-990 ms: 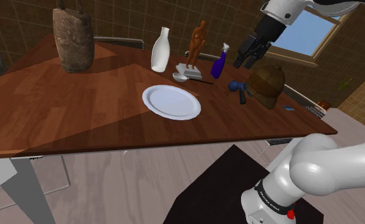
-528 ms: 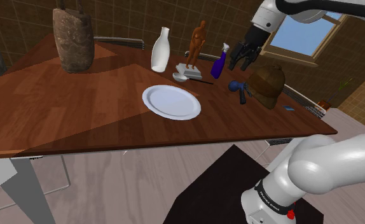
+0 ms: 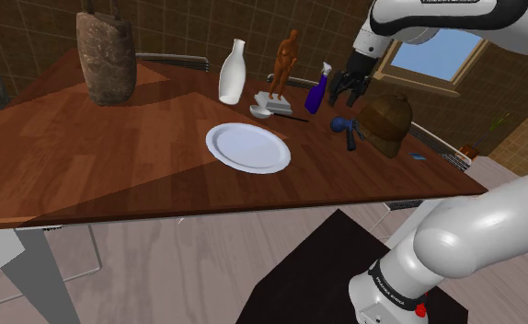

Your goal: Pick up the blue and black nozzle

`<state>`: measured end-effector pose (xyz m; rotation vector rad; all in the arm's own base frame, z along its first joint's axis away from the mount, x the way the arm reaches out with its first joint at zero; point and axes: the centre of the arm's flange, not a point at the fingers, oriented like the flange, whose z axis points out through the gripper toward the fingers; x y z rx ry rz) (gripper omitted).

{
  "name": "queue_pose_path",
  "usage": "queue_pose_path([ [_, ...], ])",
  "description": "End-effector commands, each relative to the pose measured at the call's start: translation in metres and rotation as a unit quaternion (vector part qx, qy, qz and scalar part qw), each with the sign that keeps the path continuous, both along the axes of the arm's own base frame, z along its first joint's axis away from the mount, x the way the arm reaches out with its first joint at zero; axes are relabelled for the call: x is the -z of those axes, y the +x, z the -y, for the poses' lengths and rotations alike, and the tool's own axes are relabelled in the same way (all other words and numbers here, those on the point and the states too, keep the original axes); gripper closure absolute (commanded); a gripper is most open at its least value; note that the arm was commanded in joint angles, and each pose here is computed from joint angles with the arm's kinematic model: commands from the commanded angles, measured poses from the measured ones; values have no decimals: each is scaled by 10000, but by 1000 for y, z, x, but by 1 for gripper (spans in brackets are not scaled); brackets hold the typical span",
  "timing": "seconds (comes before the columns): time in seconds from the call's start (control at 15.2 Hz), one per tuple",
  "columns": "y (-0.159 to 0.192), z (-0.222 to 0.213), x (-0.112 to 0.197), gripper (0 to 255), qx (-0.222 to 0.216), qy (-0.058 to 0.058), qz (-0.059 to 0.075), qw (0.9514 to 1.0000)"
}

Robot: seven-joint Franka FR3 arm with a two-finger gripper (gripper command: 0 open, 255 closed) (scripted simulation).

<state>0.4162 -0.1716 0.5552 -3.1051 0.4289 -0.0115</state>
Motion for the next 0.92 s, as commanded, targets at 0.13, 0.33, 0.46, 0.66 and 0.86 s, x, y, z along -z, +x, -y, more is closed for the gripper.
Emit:
queue_pose_path([
  [0.13, 17, 47, 22, 0, 258, -71, -206, 9994],
  [0.33, 28, 82, 37, 0, 451, -122, -357, 9983],
  [0.46, 35, 105, 47, 0, 579, -156, -458, 9971],
  [0.66, 43, 141, 63, 0, 771, -207, -609, 9949],
  [0.86, 49, 177, 78, 0, 963, -258, -760, 9921],
])
